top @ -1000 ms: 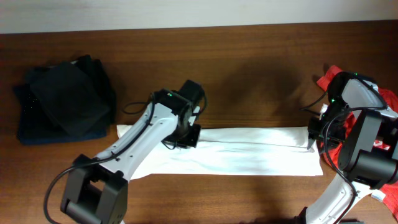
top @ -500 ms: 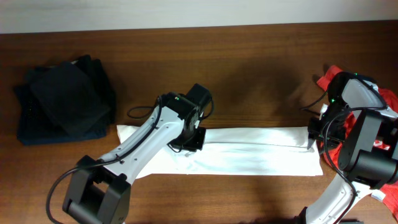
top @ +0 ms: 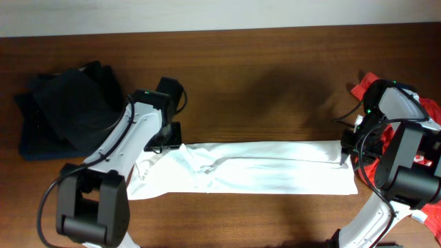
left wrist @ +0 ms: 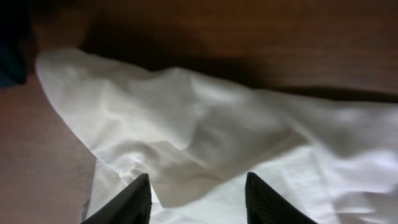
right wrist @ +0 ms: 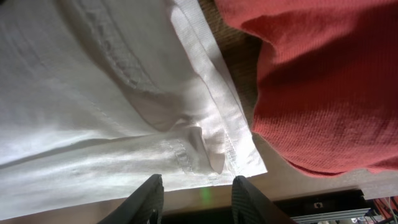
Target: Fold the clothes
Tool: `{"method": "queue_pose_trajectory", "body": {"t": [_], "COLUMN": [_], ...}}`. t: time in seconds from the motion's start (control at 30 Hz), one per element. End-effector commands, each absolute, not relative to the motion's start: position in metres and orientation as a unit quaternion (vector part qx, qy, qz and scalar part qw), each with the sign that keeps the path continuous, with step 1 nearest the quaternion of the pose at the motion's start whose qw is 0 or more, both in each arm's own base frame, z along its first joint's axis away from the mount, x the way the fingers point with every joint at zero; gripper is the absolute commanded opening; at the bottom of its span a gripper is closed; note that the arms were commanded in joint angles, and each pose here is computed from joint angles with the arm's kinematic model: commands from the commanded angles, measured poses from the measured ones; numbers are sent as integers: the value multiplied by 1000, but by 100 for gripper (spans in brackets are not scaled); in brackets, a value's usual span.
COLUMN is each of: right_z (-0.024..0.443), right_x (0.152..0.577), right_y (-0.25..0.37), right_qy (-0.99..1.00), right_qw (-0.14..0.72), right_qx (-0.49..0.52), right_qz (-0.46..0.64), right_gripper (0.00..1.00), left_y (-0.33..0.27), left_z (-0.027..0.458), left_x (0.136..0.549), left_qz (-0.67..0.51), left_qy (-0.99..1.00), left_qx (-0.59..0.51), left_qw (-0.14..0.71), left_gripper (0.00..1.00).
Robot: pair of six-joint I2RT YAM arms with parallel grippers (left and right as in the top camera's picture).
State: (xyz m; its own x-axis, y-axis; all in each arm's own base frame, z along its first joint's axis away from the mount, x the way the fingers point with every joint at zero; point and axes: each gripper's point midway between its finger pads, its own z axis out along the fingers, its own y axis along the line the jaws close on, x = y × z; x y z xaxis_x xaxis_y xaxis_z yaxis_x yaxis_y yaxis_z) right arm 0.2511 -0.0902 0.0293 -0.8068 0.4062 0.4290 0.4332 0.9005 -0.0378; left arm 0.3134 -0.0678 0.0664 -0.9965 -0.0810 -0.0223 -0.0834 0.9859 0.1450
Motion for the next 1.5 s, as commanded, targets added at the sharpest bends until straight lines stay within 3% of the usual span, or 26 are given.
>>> {"method": "queue_pose_trajectory", "body": {"t": [0.0, 0.17, 0.3, 0.57, 0.67, 0.77, 0.9, 0.97, 1.1, 1.2, 1.47], "right_z": [33, 33, 33, 33, 33, 33, 33, 33, 33, 33, 33], "right_x": [251, 251, 251, 251, 251, 251, 251, 252, 253, 253, 253], "right_y": [-90, -90, -90, -90, -90, -90, -90, -90, -89, -90, -89], "right_qy": [-950, -950, -950, -950, -950, -950, -950, -950, -951, -951, -950], "right_qw": [211, 211, 211, 211, 211, 211, 211, 211, 208, 208, 209], "right_qx": [-227, -227, -227, -227, -227, -227, -227, -227, -228, -228, -228], "right_qz": [-33, -33, -33, -33, -33, -33, -33, -33, -36, -36, -36], "right_gripper": [40, 40, 40, 40, 40, 40, 40, 40, 40, 40, 40], "left_y": [-61, -59, -55, -45, -25, -22, -26, -30, -46, -77, -164], "left_z": [50, 45, 30, 29, 30, 26, 29, 50, 97, 102, 71], "left_x": [297, 288, 265, 242, 247, 260, 258, 259, 286, 285, 235], "left_qz": [87, 91, 92, 114, 136, 127, 117, 110, 94, 86, 88], "left_qy": [995, 994, 992, 986, 982, 984, 984, 984, 992, 996, 982], "left_qx": [-36, -34, -20, -26, -69, -90, -95, -88, -74, -11, 163], "left_qw": [-29, -43, -80, -119, -112, -85, -94, -107, -50, -31, -25], "left_gripper": [46, 41, 25, 17, 20, 29, 32, 32, 34, 38, 39]}}
